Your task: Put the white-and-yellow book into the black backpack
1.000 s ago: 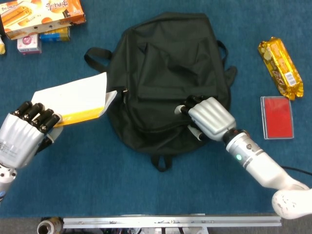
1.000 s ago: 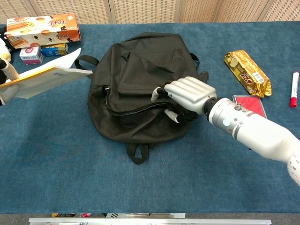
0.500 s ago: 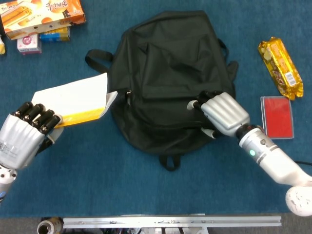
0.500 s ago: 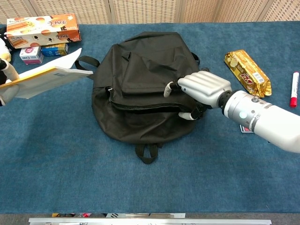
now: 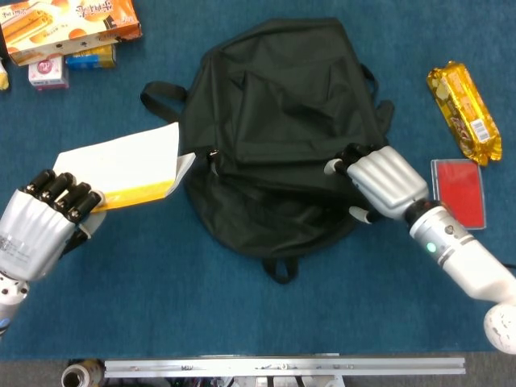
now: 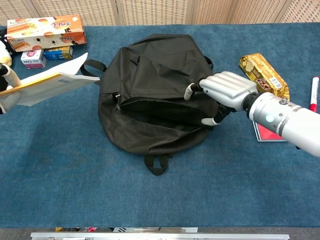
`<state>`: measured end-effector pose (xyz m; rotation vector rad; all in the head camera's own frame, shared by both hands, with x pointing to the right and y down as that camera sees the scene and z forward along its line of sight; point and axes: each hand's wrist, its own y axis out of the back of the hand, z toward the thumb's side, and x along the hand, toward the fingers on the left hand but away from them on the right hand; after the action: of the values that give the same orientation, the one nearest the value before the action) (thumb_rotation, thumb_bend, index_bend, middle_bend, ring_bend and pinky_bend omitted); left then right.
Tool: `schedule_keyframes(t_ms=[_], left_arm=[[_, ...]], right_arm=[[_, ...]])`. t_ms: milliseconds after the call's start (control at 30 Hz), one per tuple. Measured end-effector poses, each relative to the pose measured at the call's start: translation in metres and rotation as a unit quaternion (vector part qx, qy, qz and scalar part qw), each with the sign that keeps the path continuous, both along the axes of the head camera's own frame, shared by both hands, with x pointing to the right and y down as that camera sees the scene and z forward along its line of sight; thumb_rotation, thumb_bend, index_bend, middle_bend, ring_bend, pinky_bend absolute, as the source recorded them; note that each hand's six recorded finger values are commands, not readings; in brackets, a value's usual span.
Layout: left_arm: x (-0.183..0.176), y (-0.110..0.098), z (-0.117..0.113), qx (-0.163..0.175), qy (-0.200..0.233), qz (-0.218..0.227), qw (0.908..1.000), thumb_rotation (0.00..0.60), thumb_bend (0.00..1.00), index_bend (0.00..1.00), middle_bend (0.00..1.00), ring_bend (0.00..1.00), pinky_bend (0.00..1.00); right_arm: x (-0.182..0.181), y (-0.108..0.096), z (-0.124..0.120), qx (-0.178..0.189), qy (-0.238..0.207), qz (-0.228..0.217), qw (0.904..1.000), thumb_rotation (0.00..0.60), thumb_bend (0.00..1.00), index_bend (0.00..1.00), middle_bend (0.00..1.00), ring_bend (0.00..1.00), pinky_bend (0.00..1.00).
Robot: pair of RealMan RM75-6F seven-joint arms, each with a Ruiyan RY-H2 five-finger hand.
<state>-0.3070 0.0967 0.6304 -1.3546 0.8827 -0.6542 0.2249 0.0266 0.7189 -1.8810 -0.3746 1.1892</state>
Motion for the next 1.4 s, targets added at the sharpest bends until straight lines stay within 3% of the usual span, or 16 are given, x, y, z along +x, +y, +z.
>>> schedule_keyframes(t_ms=[333, 433, 567, 733, 867, 1100, 1400], left_arm=[[0.000, -0.001, 0.000, 0.001, 0.000, 0.000, 1.0000, 0.600, 0.36, 0.78, 0.67, 0.54, 0.59], [0.000, 0.000, 0.000, 0.001, 0.001, 0.000, 1.0000, 0.600, 0.36, 0.78, 0.67, 0.54, 0.59], [-0.001, 0.000, 0.000, 0.002, 0.002, 0.000, 1.0000, 0.600, 0.36, 0.78, 0.67, 0.54, 0.59], [-0.003, 0.002, -0.002, 0.003, 0.005, 0.000, 1.0000, 0.600, 0.36, 0.78, 0.67, 0.54, 0.59], [-0.003, 0.002, -0.003, 0.004, 0.005, 0.002, 1.0000, 0.600, 0.36, 0.78, 0.67, 0.54, 0.59], [-0.004, 0.000, -0.005, 0.007, 0.006, 0.003, 1.0000, 0.600, 0.36, 0.78, 0.67, 0.54, 0.59], [-0.001, -0.004, -0.012, 0.008, 0.029, 0.021, 0.9993, 0.600, 0.36, 0.78, 0.67, 0.54, 0.59]], right_arm=[[-0.011, -0.002, 0.006, -0.003, -0.012, 0.011, 0.9999, 0.600, 0.23, 0.30, 0.29, 0.19, 0.29], [-0.020, 0.003, 0.012, -0.006, -0.011, 0.002, 0.9999, 0.600, 0.30, 0.30, 0.29, 0.19, 0.31], [-0.029, 0.009, 0.018, -0.004, -0.003, -0.011, 0.9999, 0.600, 0.47, 0.31, 0.32, 0.21, 0.37], [-0.029, 0.008, 0.021, 0.017, 0.011, -0.012, 0.9997, 0.600, 0.61, 0.42, 0.39, 0.27, 0.47], [-0.027, 0.004, 0.020, 0.030, 0.009, -0.001, 0.9995, 0.600, 0.62, 0.54, 0.45, 0.32, 0.56], [-0.026, -0.009, 0.006, 0.060, -0.034, 0.035, 0.9970, 0.600, 0.60, 0.78, 0.59, 0.48, 0.72], [-0.025, -0.038, -0.021, 0.085, -0.085, 0.099, 0.9878, 0.600, 0.60, 0.83, 0.65, 0.58, 0.82]])
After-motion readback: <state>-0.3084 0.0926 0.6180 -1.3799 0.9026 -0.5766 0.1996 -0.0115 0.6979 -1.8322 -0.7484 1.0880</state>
